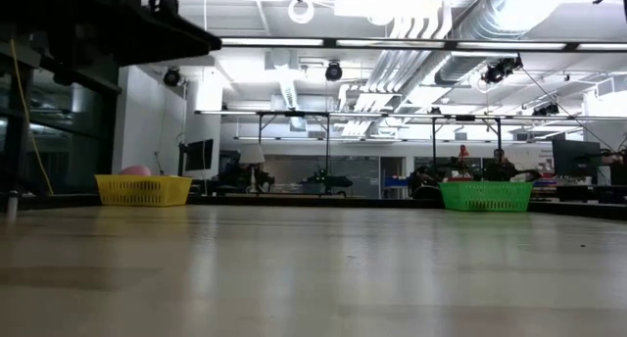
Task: Pick and place Stapler, Stapler remover, tape
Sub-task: Return to Home Position
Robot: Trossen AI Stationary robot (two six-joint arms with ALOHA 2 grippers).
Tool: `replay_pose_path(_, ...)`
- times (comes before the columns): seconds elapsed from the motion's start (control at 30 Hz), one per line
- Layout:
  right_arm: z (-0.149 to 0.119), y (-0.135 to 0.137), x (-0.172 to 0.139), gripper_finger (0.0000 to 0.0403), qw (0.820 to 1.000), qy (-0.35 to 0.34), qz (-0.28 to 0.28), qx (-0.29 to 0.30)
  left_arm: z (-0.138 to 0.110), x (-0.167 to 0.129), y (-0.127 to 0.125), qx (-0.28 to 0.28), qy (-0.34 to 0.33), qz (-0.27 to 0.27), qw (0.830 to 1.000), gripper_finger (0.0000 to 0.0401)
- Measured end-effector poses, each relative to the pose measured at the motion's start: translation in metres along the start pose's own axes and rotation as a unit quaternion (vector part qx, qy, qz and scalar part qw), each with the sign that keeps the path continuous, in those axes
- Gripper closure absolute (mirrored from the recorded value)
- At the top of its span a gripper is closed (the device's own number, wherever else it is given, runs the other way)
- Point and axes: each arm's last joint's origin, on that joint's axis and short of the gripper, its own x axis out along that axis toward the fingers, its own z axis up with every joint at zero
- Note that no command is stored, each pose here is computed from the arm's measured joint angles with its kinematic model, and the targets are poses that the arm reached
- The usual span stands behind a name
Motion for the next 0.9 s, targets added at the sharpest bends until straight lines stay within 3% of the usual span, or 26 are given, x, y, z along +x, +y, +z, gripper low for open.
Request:
replay_pose_path(0.23,0.000,-0.018,-0.028,0.0246,0.981,-0.185,-0.008,-0.064,-0.013,-0.012,0.002,-0.007,-0.005,0.002,1.000,0.0222)
replay_pose_path(0.37,0.003,-0.024,-0.033,0.0245,0.961,-0.262,-0.021,-0.089,-0.014,-0.013,0.000,-0.007,-0.009,-0.019,1.000,0.0222)
replay_pose_path(0.43,0.004,-0.024,-0.033,0.0245,0.953,-0.288,-0.022,-0.090,-0.015,-0.013,0.001,-0.004,0.005,0.004,1.000,0.0222)
replay_pose_path(0.57,-0.007,-0.031,-0.019,0.0246,0.940,-0.333,-0.014,-0.067,-0.018,-0.013,0.006,-0.006,0.047,0.086,0.995,0.0222)
replay_pose_path(0.67,-0.027,-0.050,0.007,0.0245,0.939,-0.345,0.003,-0.018,-0.023,-0.014,0.007,-0.030,0.081,0.132,0.987,0.0222)
replay_pose_path(0.77,-0.042,-0.076,0.027,0.0246,0.938,-0.346,0.019,0.029,-0.027,-0.015,0.007,-0.067,0.098,0.158,0.980,0.0222)
replay_pose_path(0.9,-0.048,-0.100,0.036,0.0245,0.927,-0.371,0.036,0.049,-0.027,-0.014,0.008,-0.046,0.097,0.147,0.983,0.0222)
